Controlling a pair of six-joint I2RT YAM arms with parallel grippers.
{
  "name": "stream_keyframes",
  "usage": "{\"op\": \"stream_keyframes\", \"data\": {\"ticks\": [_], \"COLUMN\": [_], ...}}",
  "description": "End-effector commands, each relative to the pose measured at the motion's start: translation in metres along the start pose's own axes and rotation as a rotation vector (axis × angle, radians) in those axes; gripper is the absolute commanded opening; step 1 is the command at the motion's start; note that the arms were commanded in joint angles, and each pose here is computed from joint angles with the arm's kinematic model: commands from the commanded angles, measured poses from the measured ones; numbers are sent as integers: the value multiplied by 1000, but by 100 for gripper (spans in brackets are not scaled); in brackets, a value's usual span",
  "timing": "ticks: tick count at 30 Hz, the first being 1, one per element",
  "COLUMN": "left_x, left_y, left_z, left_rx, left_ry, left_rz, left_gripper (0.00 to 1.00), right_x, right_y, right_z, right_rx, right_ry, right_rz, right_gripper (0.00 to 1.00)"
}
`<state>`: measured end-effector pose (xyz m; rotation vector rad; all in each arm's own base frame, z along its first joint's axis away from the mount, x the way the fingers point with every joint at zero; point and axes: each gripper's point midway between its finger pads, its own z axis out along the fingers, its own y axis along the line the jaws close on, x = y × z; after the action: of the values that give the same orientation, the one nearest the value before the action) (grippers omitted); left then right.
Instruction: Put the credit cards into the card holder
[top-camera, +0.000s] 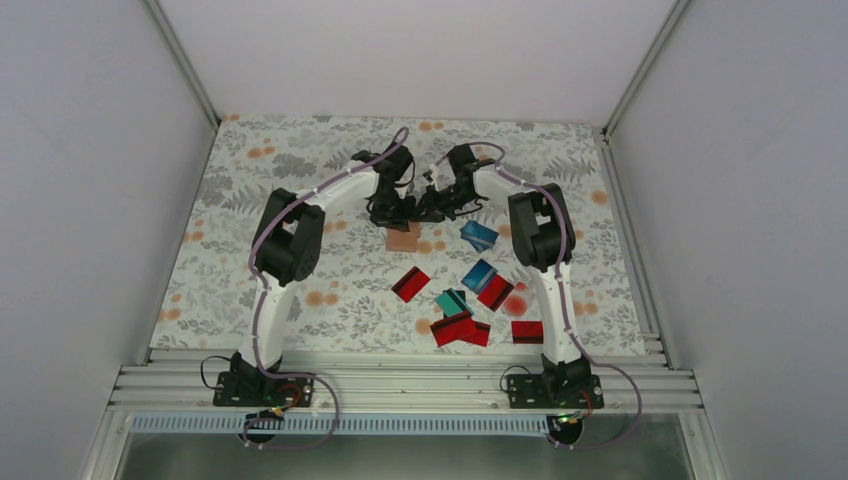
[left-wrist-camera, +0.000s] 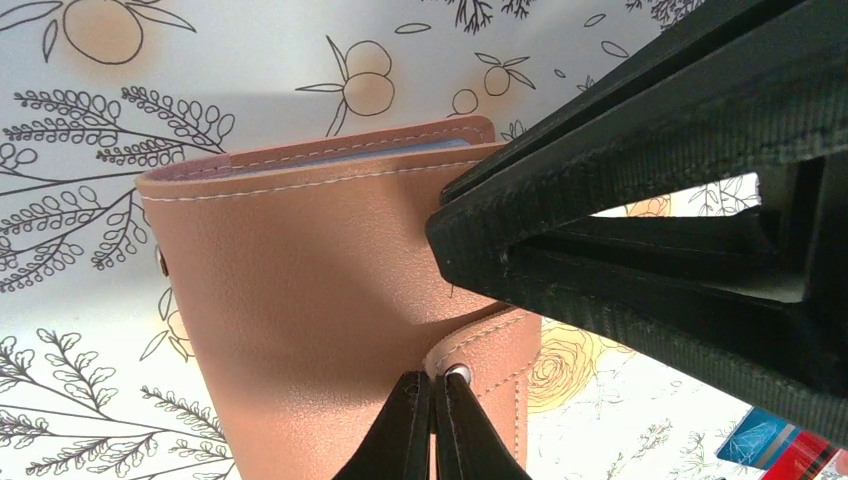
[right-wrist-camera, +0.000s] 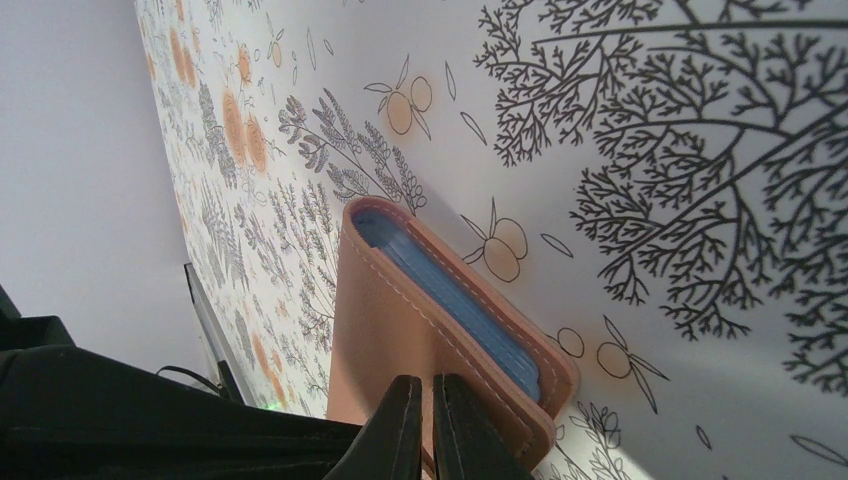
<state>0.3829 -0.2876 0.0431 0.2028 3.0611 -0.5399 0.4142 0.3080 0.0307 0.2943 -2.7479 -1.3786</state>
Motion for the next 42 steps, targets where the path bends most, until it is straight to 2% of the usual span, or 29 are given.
{"op": "stream_keyframes", "data": {"ticks": [1, 12, 31, 42], "left_x": [4, 4, 21, 50], "left_y": [5, 11, 34, 52], "left_z": [1, 12, 42, 61], "left_rx": [-12, -35, -180, -294], "left_ry": [11, 23, 86, 143], "left_rz": [-12, -7, 16, 25], "left_gripper": [2, 2, 2, 2], "right_x": [28, 28, 26, 20], "right_y": [-46, -46, -45, -39], "right_z": [27, 27, 29, 26], "right_rx": [116, 116, 104, 94], "right_ry": [88, 90, 89, 76], "right_rz": [91, 93, 90, 82], "right_gripper": [4, 4, 4, 4]}}
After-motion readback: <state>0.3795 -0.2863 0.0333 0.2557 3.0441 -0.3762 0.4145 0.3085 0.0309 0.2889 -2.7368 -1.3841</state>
